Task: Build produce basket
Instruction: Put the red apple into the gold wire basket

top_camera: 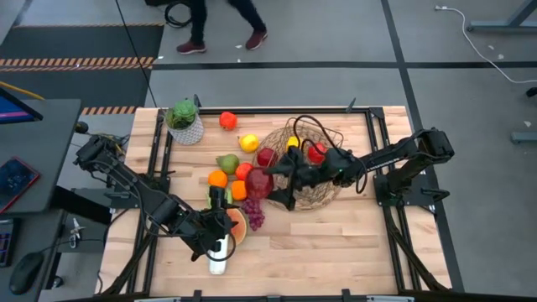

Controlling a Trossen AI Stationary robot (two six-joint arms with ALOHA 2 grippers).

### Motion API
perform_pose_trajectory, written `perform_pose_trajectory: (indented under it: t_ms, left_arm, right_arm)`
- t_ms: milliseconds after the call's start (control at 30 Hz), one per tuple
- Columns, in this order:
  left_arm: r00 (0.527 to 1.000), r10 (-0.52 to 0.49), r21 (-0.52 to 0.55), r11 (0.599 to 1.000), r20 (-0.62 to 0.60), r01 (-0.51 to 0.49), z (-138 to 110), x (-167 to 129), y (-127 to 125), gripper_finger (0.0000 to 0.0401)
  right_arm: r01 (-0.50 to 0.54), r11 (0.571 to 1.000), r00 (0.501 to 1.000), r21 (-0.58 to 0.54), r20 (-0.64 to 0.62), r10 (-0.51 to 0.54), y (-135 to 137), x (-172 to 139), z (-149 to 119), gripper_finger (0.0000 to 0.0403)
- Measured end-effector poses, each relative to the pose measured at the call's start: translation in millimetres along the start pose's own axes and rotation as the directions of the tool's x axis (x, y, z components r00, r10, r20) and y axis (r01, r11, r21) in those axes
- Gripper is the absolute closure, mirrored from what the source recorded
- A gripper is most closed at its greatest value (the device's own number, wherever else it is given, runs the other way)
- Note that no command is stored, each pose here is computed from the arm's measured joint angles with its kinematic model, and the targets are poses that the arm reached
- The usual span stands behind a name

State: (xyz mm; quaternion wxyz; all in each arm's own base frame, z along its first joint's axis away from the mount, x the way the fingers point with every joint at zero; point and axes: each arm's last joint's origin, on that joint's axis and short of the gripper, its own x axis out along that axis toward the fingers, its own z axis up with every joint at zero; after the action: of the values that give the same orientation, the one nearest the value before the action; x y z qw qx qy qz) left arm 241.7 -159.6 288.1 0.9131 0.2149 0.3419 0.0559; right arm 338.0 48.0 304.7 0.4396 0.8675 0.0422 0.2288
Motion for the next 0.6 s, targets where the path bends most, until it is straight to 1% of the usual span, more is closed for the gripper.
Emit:
perform_pose_trajectory:
  t_ms: [67, 167, 300, 367, 400, 467, 600]
  left_arm:
    - [1.0, 0.0, 0.0, 1.0, -0.001, 0.0, -0.1, 0.2, 0.0, 0.017]
    - [1.0, 0.0, 0.002, 1.0, -0.002, 0.0, -0.2, 0.1, -0.1, 0.017]
    - [1.0, 0.001, 0.005, 1.0, -0.004, -0.001, -0.5, 0.1, 0.0, 0.017]
    - [1.0, 0.001, 0.011, 1.0, -0.011, -0.001, -1.2, 0.2, 0.2, 0.017]
    - [1.0, 0.002, 0.014, 1.0, -0.014, -0.002, -1.6, 0.2, 0.0, 0.017]
    - [1.0, 0.003, 0.018, 1.0, -0.018, -0.003, -2.0, 0.4, 0.1, 0.017]
    - [1.0, 0.003, 0.021, 1.0, -0.019, -0.003, -2.1, 0.4, 0.0, 0.017]
  right_arm:
    - [-0.011, 0.992, 1.0, 0.123, 0.012, 0.01, 0.3, 0.0, 0.3, 0.0046]
    - [-0.024, 0.955, 1.0, 0.296, 0.024, 0.018, 0.5, 0.0, 0.6, 0.0046]
    - [-0.032, 0.872, 0.999, 0.488, 0.029, 0.021, 0.5, -0.1, 0.9, 0.0046]
    - [-0.033, 0.827, 0.999, 0.561, 0.028, 0.021, 0.5, -0.1, 0.8, 0.0046]
    - [-0.034, 0.811, 0.999, 0.585, 0.028, 0.021, 0.6, -0.1, 0.9, 0.0046]
    - [-0.039, 0.794, 0.999, 0.606, 0.033, 0.024, 1.7, -0.4, 2.5, 0.0046]
    - [-0.049, 0.793, 0.999, 0.608, 0.042, 0.03, 4.0, -1.0, 5.6, 0.0046]
